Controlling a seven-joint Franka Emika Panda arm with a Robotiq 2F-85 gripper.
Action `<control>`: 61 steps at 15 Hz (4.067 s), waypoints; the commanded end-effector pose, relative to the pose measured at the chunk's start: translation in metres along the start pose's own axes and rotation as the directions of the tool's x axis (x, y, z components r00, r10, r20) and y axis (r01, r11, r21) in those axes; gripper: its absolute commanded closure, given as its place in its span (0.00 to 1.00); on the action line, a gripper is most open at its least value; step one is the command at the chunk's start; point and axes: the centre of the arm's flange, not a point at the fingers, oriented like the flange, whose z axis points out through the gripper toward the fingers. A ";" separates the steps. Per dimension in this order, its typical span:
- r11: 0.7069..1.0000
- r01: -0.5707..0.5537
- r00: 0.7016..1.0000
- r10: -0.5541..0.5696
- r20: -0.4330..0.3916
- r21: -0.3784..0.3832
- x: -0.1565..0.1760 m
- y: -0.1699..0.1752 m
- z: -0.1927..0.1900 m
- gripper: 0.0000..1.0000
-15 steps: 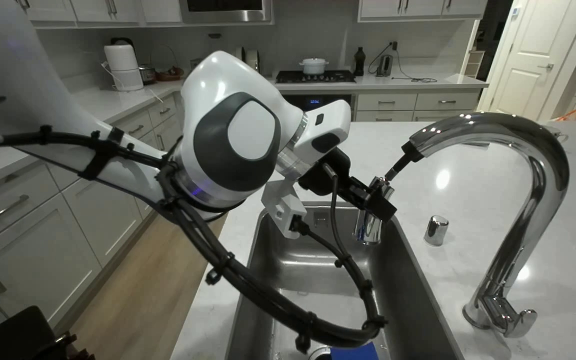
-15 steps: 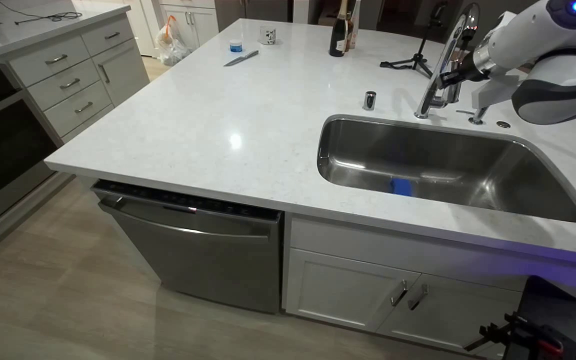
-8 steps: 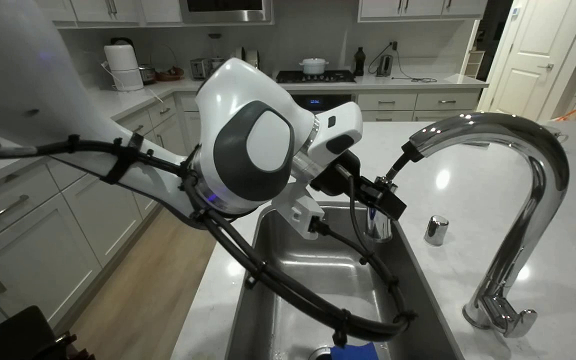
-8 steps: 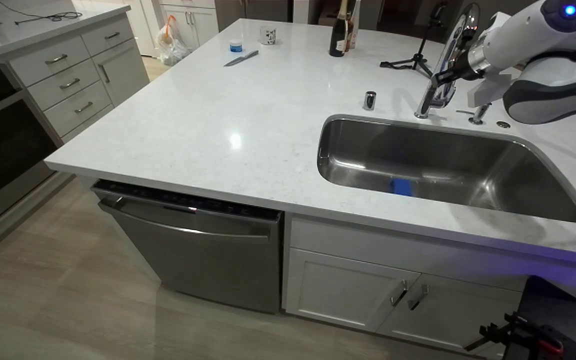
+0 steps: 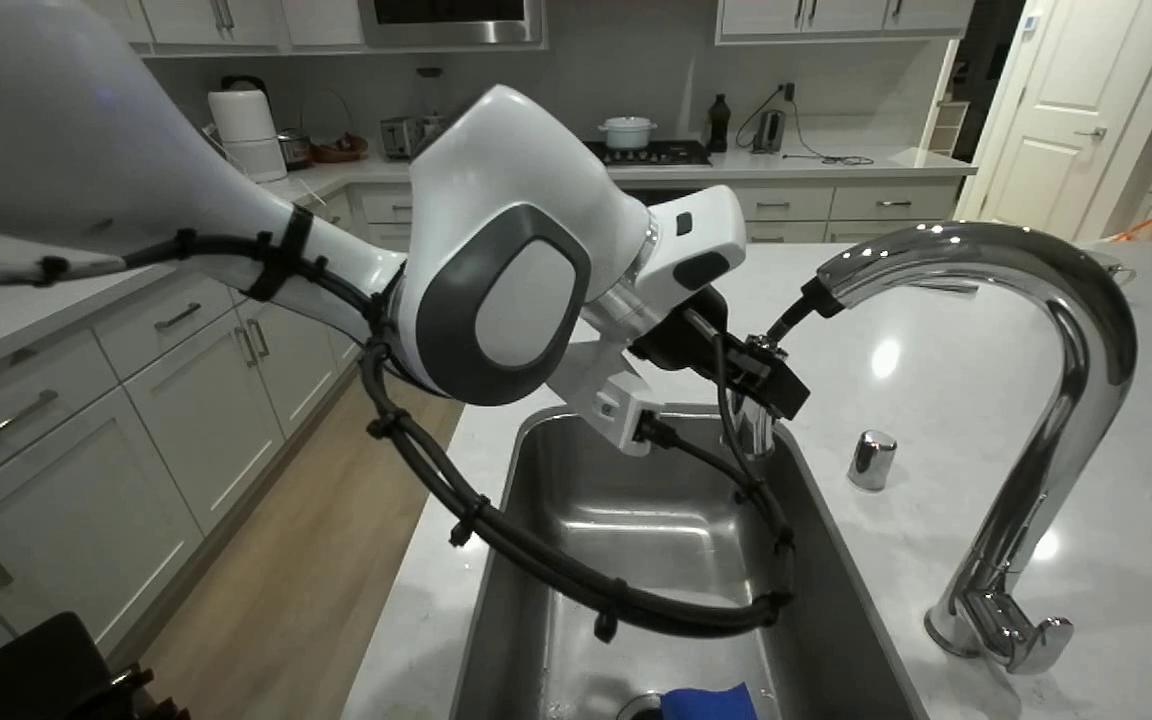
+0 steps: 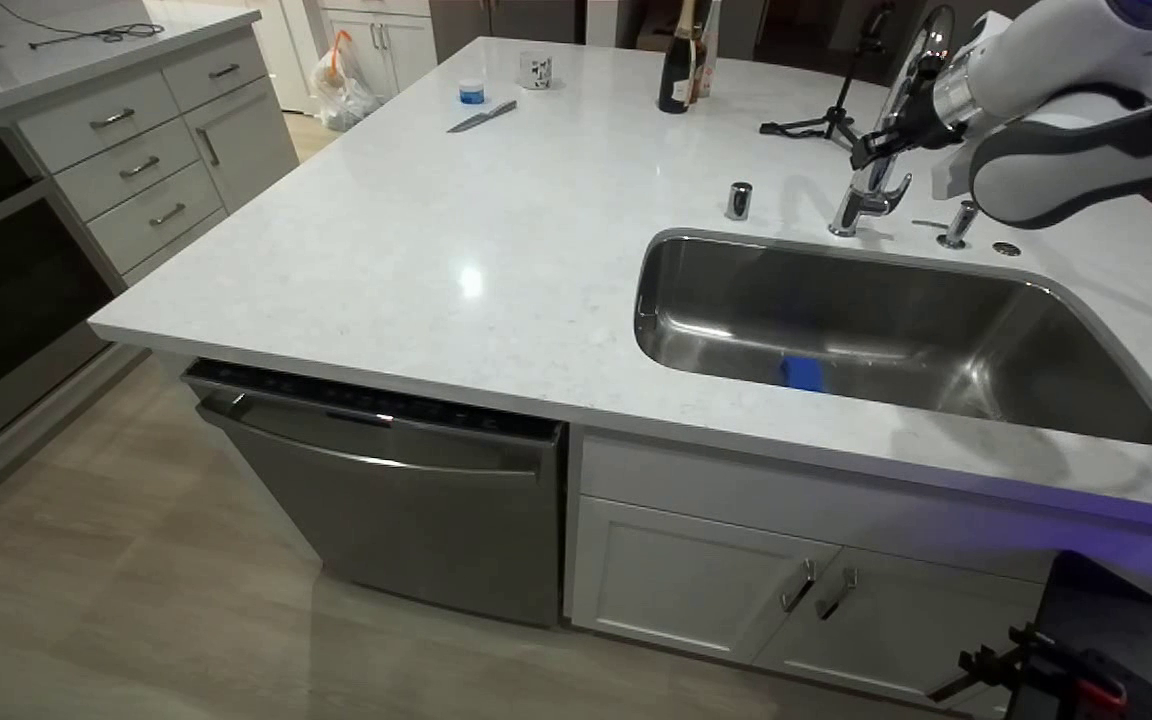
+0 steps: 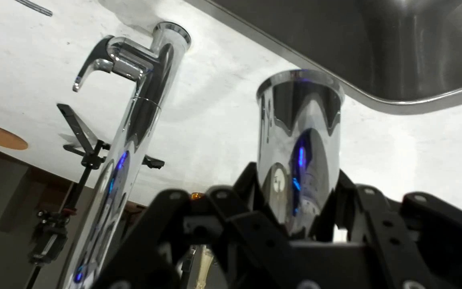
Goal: Push back the extendable spout
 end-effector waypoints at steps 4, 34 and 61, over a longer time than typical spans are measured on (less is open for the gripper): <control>0.999 0.026 1.000 -0.025 -0.009 0.048 0.039 0.013 -0.018 0.83; 0.984 -0.112 0.988 0.095 0.121 0.140 0.079 0.065 -0.063 0.32; 0.954 -0.063 0.996 0.040 -0.084 -0.294 -0.010 -0.013 -0.032 0.00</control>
